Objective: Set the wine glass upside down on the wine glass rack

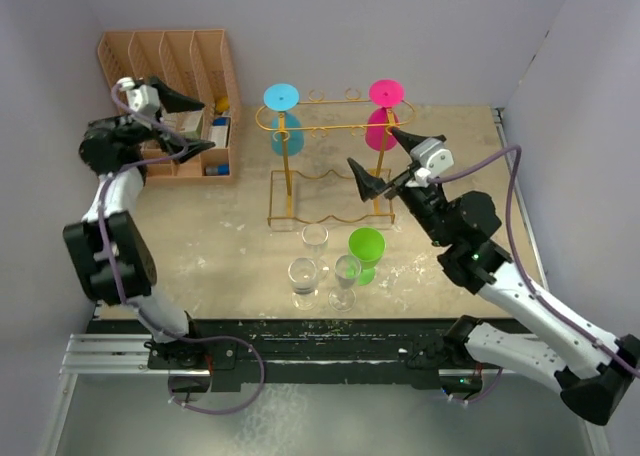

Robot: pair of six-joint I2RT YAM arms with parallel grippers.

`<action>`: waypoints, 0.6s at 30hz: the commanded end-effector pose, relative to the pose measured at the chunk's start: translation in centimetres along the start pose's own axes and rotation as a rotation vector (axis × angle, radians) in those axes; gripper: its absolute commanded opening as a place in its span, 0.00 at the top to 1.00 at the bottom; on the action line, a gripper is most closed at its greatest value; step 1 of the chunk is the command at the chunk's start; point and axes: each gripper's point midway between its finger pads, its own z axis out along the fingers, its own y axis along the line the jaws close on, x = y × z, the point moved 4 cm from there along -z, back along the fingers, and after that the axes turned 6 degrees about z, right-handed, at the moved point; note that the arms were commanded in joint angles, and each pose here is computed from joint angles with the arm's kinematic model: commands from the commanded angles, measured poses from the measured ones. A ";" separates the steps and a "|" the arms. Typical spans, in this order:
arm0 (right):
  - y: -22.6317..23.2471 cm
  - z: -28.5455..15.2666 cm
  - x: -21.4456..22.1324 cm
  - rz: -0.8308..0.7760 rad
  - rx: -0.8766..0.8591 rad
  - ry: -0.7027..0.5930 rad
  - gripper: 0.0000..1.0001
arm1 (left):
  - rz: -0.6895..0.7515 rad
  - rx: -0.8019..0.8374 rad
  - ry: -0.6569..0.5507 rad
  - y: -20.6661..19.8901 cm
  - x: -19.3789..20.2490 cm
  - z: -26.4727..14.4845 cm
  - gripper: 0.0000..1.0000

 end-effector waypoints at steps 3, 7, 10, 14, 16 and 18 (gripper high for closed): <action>3.0 -4.1 -0.9 -0.051 -0.315 0.229 0.00 | -0.156 -0.011 0.245 -8.4 -5.7 -4.6 0.01; 5.9 -8.5 -1.6 -0.074 -0.622 0.259 0.00 | -0.603 -0.089 0.205 -10.9 -8.0 -6.5 0.01; 5.8 -10.9 -2.1 -0.106 -0.669 0.285 0.00 | -1.047 -0.034 0.050 -12.4 -8.3 -6.6 0.01; 5.3 -13.1 -0.9 -0.075 -0.670 0.455 0.00 | -1.363 -0.016 -0.109 -13.9 -7.8 -6.4 0.01; 5.6 -14.3 0.2 -0.079 -0.731 0.564 0.00 | -1.345 -0.016 -0.067 -14.3 -7.9 -6.4 0.01; 5.9 -15.7 1.1 -0.086 -0.796 0.627 0.09 | -1.304 -0.022 -0.022 -14.8 -8.1 -6.3 0.01</action>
